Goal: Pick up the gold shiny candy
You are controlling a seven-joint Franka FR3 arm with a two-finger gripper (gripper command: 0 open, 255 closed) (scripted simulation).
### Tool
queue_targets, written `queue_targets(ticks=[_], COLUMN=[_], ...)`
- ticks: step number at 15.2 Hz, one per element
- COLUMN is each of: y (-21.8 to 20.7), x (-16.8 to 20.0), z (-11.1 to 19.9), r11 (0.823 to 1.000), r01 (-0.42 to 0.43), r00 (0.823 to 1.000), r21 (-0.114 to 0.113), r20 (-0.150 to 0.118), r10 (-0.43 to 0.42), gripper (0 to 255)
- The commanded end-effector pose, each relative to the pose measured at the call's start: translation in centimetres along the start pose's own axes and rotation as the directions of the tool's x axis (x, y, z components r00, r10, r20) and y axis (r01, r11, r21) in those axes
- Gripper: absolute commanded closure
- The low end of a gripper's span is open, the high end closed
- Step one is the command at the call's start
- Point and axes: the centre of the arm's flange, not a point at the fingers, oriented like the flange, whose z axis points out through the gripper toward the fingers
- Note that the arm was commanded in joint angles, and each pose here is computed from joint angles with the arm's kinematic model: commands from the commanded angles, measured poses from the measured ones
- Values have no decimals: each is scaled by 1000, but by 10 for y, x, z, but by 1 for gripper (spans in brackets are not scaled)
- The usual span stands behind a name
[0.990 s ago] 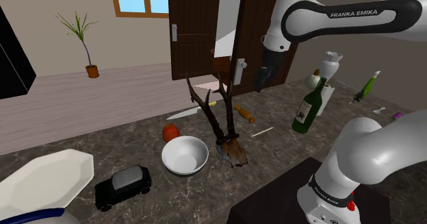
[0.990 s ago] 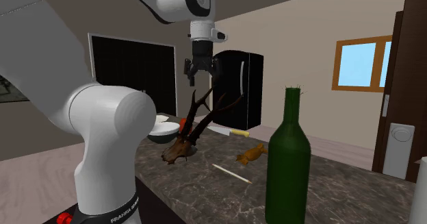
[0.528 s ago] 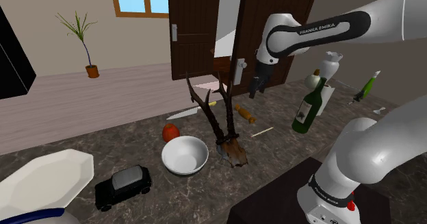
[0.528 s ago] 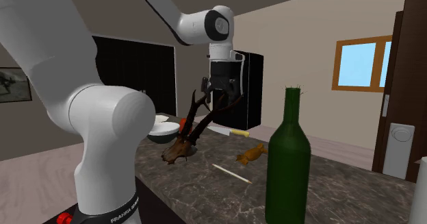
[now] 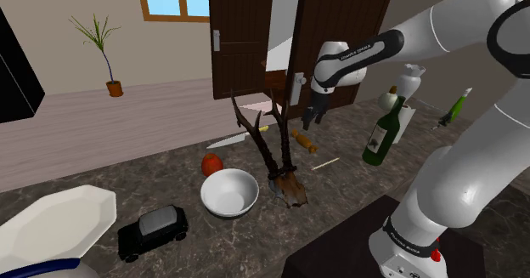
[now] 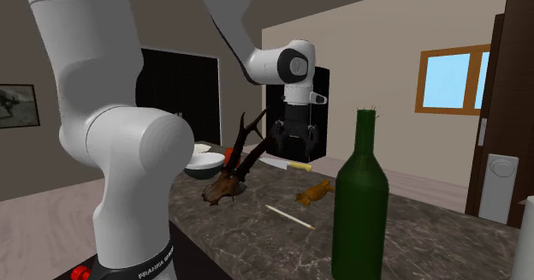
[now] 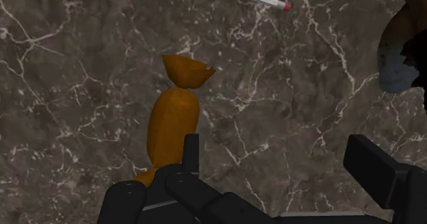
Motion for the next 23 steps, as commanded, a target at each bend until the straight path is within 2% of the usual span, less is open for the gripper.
queue_targets(ticks=[1,9,19,20,23], y=[13,71,78,78,78], x=[11,55,58,58,58], z=[20,99,145,145,145], r11=[1000,999,999,999,999], r01=[-5,-27,-29,-29,-29], r00=[1000,1000,1000,1000,1000], r21=[4,23,24,24,24], r20=[1,9,10,10,10], r10=[5,27,29,29,29], gripper=[0,0,0,255,255])
